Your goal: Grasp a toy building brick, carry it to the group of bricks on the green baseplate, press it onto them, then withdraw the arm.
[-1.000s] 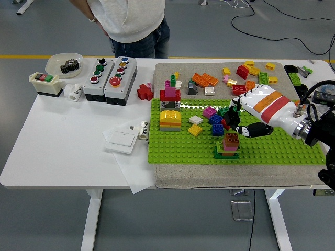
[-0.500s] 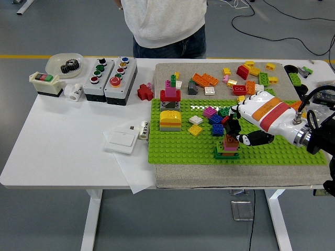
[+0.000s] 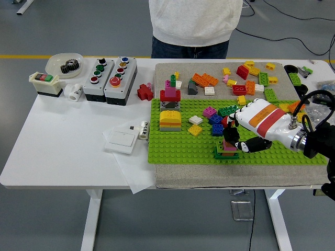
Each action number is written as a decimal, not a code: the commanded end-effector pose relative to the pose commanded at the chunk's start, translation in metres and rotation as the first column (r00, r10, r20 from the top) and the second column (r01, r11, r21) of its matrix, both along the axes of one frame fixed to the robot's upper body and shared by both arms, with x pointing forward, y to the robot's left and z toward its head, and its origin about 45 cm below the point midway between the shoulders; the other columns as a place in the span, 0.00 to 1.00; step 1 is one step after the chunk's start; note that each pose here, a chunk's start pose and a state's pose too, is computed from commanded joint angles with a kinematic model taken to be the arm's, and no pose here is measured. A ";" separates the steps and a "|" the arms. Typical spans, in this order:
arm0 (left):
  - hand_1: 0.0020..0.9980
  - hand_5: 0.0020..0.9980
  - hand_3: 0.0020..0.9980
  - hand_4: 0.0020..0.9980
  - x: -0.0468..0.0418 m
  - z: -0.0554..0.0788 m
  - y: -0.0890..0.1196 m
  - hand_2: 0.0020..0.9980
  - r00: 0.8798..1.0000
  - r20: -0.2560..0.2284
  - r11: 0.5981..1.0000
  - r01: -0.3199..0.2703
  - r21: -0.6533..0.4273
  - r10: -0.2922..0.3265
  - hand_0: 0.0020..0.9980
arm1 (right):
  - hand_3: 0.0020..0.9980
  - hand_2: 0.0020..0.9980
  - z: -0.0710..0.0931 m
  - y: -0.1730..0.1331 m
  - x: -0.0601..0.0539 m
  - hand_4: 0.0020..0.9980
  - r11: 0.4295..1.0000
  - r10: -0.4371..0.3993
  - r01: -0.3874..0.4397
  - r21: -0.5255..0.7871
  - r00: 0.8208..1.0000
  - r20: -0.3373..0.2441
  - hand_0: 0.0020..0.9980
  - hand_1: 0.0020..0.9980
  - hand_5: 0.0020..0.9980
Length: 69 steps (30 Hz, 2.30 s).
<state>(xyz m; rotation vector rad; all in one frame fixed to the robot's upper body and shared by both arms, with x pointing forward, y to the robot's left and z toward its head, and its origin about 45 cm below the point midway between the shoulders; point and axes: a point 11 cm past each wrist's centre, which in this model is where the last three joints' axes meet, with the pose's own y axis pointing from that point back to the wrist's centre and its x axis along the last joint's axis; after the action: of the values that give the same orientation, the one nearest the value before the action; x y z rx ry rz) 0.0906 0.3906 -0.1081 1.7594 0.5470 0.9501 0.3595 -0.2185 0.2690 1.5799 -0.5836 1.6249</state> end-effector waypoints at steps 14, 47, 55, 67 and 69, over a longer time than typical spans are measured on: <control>0.58 0.68 0.58 0.61 0.0013 0.000 0.000 0.64 1.000 0.003 1.000 0.001 -0.001 -0.001 0.49 | 0.52 0.52 -0.004 0.002 0.004 0.69 1.000 -0.004 0.004 0.001 1.000 -0.005 0.37 0.44 0.46; 0.58 0.67 0.58 0.60 0.0025 0.000 -0.001 0.64 1.000 0.006 1.000 0.001 -0.002 -0.001 0.49 | 0.52 0.52 -0.004 -0.003 0.004 0.71 1.000 -0.009 0.009 -0.018 1.000 0.006 0.34 0.44 0.46; 0.58 0.67 0.58 0.60 0.0032 0.000 -0.001 0.64 1.000 0.008 1.000 0.002 -0.002 -0.002 0.49 | 0.52 0.52 0.006 -0.001 0.004 0.71 1.000 0.001 -0.001 -0.005 0.999 0.033 0.34 0.44 0.46; 0.58 0.67 0.58 0.61 0.0022 0.000 -0.001 0.64 1.000 0.005 1.000 0.003 -0.001 -0.003 0.49 | 0.52 0.52 0.001 -0.004 0.006 0.71 0.999 0.008 -0.006 -0.047 0.999 0.037 0.33 0.44 0.46; 0.58 0.67 0.58 0.61 0.0019 0.000 0.000 0.64 1.000 0.004 1.000 0.004 -0.001 -0.004 0.49 | 0.52 0.52 -0.001 -0.004 0.006 0.71 0.999 0.008 -0.007 -0.051 0.999 0.033 0.33 0.44 0.46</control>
<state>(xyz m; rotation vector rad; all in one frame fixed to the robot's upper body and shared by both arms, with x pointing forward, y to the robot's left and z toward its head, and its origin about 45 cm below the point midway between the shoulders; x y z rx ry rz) 0.0925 0.3902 -0.1079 1.7565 0.5415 0.9505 0.3659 -0.2224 0.2683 1.5219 -0.5501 1.6619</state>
